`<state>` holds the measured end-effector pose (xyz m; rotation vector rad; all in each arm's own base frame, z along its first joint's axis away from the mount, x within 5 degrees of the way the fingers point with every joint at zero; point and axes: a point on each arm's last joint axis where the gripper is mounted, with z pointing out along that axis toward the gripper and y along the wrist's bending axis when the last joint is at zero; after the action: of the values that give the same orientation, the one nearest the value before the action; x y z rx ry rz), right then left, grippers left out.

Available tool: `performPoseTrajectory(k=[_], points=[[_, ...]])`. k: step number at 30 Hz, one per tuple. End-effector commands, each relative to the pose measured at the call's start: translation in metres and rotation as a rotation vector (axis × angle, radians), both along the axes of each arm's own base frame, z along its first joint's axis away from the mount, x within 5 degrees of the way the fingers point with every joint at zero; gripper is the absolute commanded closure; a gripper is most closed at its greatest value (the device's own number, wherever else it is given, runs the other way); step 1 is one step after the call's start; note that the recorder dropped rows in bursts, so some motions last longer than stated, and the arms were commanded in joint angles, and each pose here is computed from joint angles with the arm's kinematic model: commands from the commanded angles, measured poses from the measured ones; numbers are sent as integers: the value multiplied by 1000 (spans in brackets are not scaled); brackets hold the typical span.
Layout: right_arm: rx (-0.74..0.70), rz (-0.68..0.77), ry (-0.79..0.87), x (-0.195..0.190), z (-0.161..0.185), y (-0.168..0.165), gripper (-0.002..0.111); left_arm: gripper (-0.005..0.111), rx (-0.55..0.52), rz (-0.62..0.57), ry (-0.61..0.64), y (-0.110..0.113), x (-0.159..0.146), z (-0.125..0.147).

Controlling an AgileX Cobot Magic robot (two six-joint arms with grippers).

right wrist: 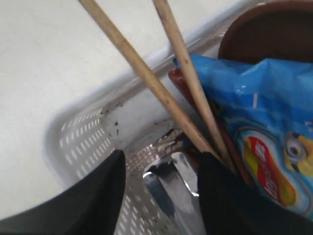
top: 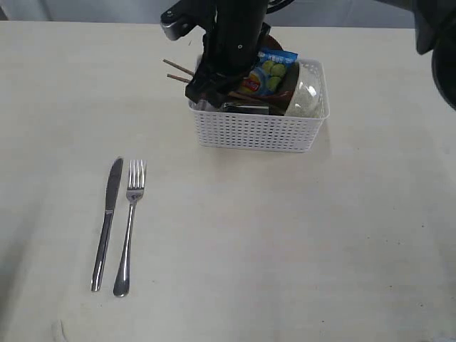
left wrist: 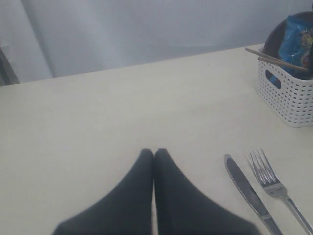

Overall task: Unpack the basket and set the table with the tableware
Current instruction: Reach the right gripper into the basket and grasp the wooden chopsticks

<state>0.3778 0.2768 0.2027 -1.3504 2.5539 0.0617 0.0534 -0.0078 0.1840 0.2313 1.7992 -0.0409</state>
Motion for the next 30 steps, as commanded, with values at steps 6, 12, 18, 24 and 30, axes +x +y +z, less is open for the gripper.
performPoseTrajectory(k=[6,12,18,24,30], points=[[46,19,-91,11,-11,7,63,107,-4,2,-8,0,0,0],[37,28,-93,15,-27,10,63,107,-4,2,-8,0,0,0],[27,34,-103,17,-29,9,82,107,-4,2,-8,0,0,0],[26,39,-115,17,-25,9,109,107,-4,2,-8,0,0,0],[41,47,-142,15,-6,8,109,107,-4,2,-8,0,0,0]])
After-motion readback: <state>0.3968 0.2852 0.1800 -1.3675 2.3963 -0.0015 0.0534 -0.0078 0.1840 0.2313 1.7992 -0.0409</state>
